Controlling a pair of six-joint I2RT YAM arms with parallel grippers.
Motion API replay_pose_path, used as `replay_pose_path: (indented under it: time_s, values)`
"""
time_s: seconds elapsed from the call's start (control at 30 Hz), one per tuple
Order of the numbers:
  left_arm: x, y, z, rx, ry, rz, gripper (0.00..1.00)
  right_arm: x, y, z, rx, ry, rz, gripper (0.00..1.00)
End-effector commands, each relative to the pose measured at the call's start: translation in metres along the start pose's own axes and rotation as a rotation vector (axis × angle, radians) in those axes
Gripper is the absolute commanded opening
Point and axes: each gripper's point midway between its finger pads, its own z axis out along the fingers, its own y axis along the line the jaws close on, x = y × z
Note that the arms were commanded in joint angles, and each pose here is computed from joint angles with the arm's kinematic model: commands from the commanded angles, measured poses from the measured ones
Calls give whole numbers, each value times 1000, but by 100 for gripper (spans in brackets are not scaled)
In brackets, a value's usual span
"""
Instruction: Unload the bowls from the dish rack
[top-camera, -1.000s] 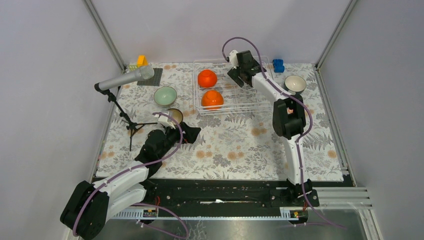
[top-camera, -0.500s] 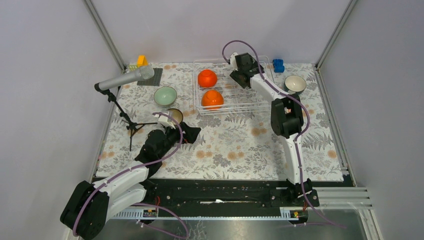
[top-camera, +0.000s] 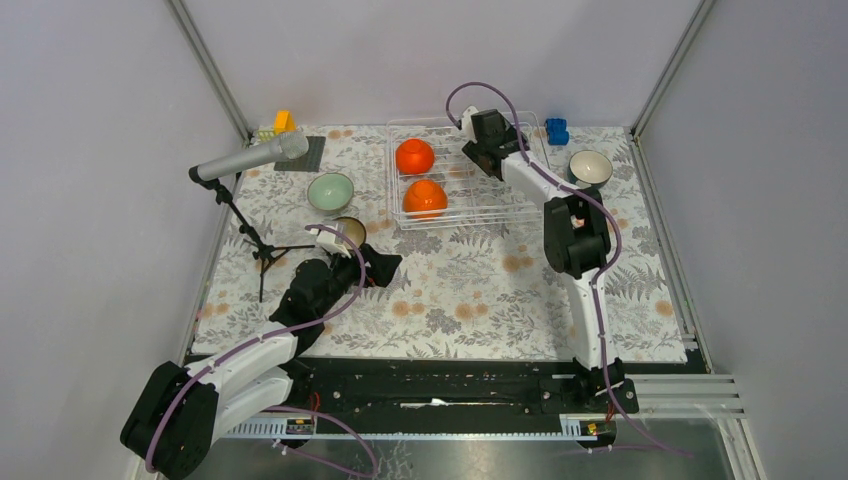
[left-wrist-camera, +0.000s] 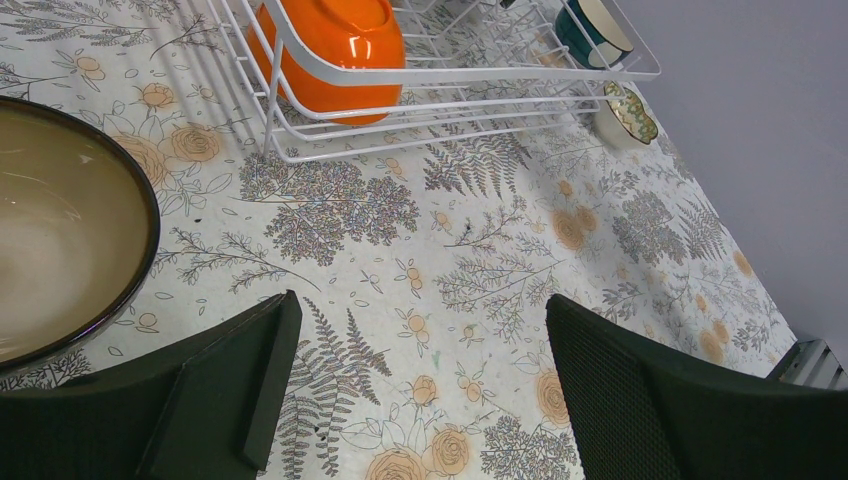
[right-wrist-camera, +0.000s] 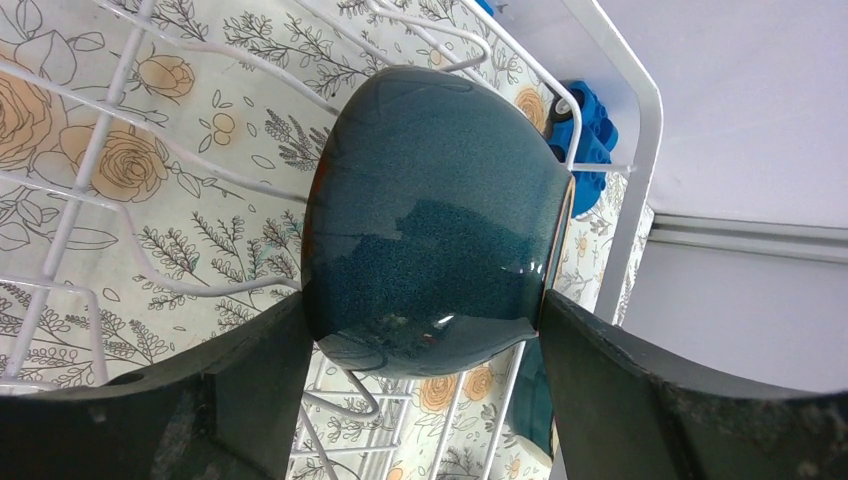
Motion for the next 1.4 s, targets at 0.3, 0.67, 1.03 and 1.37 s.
replay_pose_path:
  time_s: [0.3,0.67,1.03,1.37]
  values:
    - [-11,-9,1,35,-37,19,98,-65,-98,-87,271,-238,180,60]
    - [-10,-8,1,33,-35,19,98,-82,-87,-123,160,-313,224,57]
    - [-9,-9,1,37,-30,16,98,-55,-65,-107,124,-192,279,59]
    - [-9,-10,1,41,-27,13,98,-9,-73,-86,344,48,284,62]
